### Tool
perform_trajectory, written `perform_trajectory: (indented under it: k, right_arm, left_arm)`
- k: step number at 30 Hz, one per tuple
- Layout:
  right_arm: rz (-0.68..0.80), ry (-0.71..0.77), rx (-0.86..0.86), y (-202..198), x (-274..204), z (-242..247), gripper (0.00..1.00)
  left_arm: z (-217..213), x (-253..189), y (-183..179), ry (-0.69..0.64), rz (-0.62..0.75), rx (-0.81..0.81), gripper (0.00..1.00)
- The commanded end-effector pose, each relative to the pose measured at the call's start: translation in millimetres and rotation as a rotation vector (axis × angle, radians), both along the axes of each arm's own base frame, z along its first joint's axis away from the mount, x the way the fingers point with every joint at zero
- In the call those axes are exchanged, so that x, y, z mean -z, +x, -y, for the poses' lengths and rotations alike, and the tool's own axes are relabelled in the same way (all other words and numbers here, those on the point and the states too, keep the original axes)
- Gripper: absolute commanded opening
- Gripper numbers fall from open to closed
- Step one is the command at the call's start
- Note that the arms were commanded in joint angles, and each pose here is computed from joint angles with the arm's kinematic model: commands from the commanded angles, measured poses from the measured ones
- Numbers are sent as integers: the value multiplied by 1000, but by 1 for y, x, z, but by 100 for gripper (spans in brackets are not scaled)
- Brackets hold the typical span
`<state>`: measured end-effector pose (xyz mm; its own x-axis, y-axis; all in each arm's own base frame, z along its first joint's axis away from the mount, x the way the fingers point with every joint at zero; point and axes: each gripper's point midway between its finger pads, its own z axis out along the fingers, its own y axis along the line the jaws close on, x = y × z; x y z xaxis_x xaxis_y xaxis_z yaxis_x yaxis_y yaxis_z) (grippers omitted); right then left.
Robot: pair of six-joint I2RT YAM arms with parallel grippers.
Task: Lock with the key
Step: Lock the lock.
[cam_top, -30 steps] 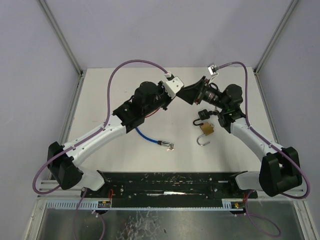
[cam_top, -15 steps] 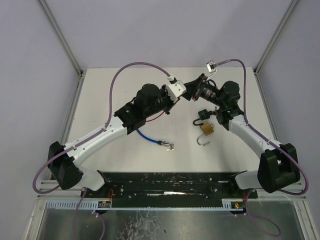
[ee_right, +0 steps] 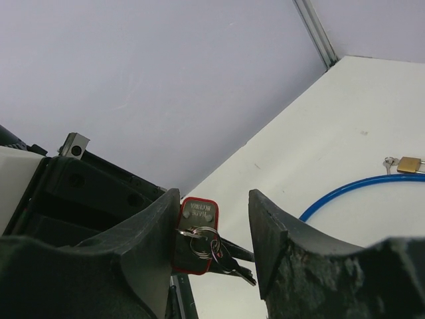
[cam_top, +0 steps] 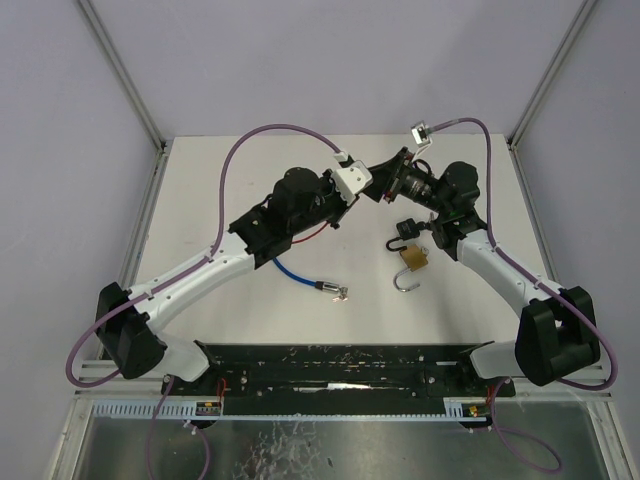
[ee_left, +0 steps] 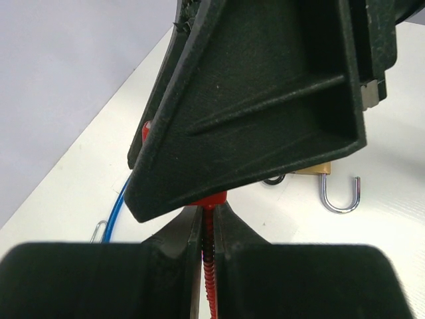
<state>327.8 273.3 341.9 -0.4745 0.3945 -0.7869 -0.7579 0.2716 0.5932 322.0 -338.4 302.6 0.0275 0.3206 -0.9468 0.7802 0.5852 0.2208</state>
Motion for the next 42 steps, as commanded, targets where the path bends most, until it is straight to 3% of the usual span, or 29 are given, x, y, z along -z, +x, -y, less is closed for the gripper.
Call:
perform_trajectory:
  k: [1,11,12,13,14,15,22,27,34,42]
  right_arm:
    - [116,7,-28,-8,-26,-2,54]
    - [109,-16,-21,-7,-19,-1,58]
    - [101,-27,-7,-4,-17,0,63]
    - [87,-36,14,0,-14,3,75]
    - [80,-38,33,5,-13,8,95]
    - [81,-36,45,8,-13,13,100]
    - [230,-30,0,-1,-33,36,99]
    - [247,-23,-39,-14,-34,36,98]
    - [202,-11,-51,-21,-30,36,76]
    - [153,-14,-53,-27,-20,37,61]
  left_arm:
    - [5,-23,6,-64,45,-17,0]
    - [4,-24,8,-64,46,-30,0]
    - [3,-25,9,-66,47,-35,0]
    - [2,-24,9,-66,46,-37,0]
    - [1,-25,8,-67,45,-40,0]
    - [1,-24,8,-66,46,-42,0]
    - [-2,-20,7,-65,28,-53,0]
    - [0,-21,9,-66,7,-62,0]
    - [0,-22,11,-75,-5,-76,0]
    - [0,-23,12,-82,-24,-90,0]
